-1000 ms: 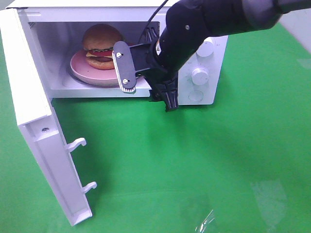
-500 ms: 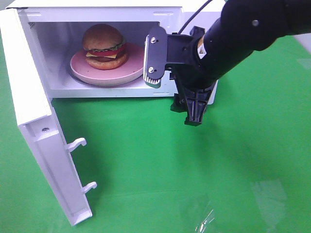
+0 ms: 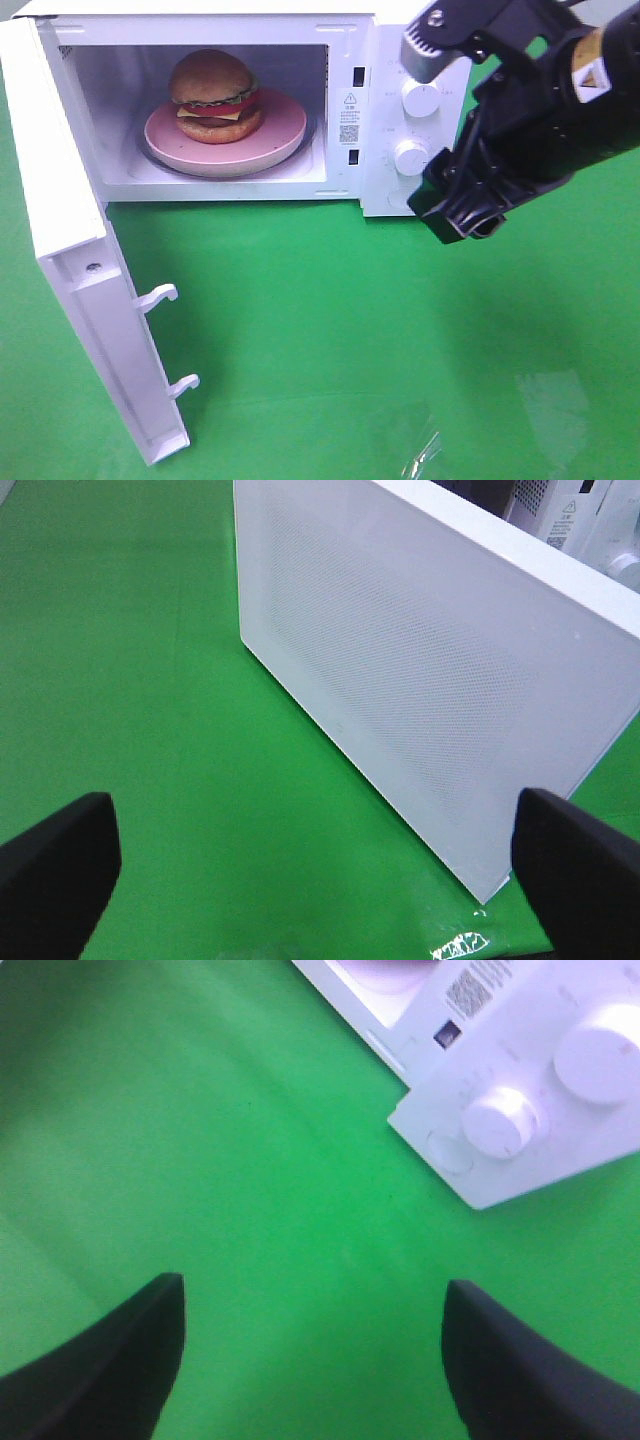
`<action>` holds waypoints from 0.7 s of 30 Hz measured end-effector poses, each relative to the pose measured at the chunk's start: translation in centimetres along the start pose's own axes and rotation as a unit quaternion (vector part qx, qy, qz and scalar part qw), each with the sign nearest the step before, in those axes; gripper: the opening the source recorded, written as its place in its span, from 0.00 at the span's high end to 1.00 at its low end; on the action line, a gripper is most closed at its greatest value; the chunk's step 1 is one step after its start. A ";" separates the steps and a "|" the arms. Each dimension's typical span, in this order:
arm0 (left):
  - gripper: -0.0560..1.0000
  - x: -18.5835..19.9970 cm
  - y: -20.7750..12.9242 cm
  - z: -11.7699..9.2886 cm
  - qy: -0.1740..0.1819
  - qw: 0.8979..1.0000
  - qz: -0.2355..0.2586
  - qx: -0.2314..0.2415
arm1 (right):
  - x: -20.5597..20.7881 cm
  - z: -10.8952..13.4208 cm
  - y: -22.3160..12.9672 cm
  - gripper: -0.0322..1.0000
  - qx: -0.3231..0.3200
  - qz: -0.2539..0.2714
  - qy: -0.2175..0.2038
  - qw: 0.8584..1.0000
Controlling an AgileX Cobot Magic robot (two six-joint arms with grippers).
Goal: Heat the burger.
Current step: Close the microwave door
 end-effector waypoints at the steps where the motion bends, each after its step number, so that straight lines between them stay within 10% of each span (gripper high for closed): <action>1: 0.02 0.0 0.0 0.0 0.000 1.000 0.000 0.000 | 0.7 -0.1 -0.3 0.29 -0.013 0.003 -0.001 1.000; 11: 0.02 0.0 0.0 0.0 0.000 1.000 0.000 0.000 | 5.0 -0.7 -5.4 0.29 -0.082 0.149 -0.021 0.985; 21: 0.02 0.0 0.0 0.0 0.000 1.000 0.000 0.000 | 8.3 -1.1 -7.7 0.29 -0.098 0.135 -0.024 0.986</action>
Point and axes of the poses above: a point on each arm's last joint axis where the gripper is mounted, x pointing back along that axis away from the gripper, z along the wrist's bending axis when the last joint is at zero, y = z × x, the point moved 4 cm from there along -x, pointing out along that axis toward the gripper, and after that the axes turned 10 degrees about -x, right-handed, at the moved point
